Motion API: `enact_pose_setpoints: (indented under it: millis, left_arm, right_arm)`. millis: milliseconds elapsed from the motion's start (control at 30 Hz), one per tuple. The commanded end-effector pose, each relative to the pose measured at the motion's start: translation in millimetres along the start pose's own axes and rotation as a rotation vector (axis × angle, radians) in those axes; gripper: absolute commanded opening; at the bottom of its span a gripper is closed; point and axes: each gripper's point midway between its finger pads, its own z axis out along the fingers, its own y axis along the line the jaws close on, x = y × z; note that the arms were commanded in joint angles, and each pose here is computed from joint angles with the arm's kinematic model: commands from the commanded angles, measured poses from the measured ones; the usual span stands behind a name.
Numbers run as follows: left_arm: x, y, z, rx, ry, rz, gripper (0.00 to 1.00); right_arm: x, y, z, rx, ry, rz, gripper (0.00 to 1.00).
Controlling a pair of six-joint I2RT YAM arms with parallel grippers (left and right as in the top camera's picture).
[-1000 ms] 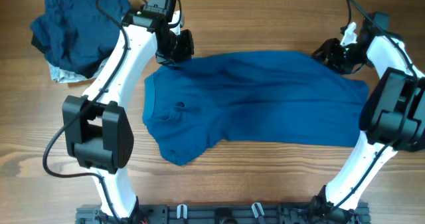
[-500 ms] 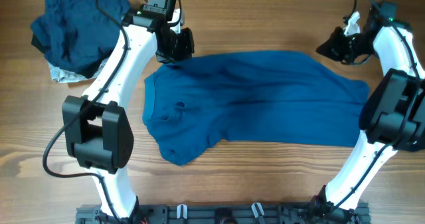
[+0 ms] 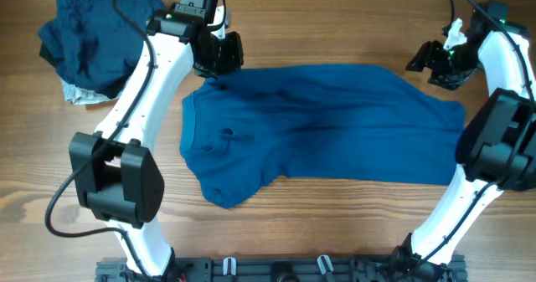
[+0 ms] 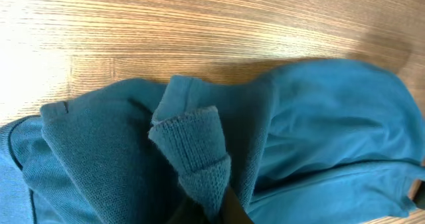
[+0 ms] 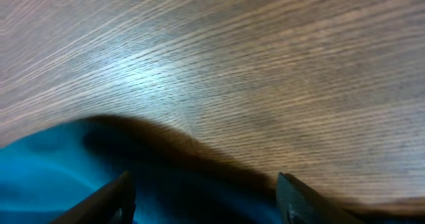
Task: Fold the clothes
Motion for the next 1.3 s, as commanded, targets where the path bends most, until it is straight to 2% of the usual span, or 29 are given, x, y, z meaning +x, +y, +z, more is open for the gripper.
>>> enact_pose_setpoints:
  millis: [0,133,367,467,500,700,967,1133,1267]
  left_arm:
    - [-4,-3,-12,0.002,-0.032,0.031,0.04]
    - [-4,-3,-12,0.002,-0.031,0.031,0.04]
    - [-4,-3,-12,0.002,-0.032,0.031,0.04]
    - [-4,-3,-12,0.002,-0.032,0.031,0.04]
    - [-4,-3,-12,0.002,-0.032,0.031,0.04]
    - [-4,-3,-12,0.002,-0.032,0.031,0.05]
    - [-4,-3,-13,0.002,-0.031,0.031,0.04]
    - [-2,-5,-23,0.005,-0.039,0.034,0.04]
    - [0,-3,-41,-0.027,-0.069,0.037,0.04]
  right_arm:
    - [11,11,25,-0.122,0.058,-0.053,0.67]
    - [19,13,44,-0.168,0.105,-0.041,0.61]
    - [21,47,43,-0.345,0.109,-0.085,0.61]
    - [25,61,43,-0.392,0.122,-0.093,0.57]
    - [26,65,43,-0.409,0.125,-0.096,0.54]
    - [31,73,41,-0.442,0.147,-0.083,0.04]
    - [32,73,30,-0.428,0.149,-0.079,0.04]
    - [31,30,18,-0.101,0.137,0.041,0.04]
    - [21,29,-18,-0.018,0.049,0.096,0.04]
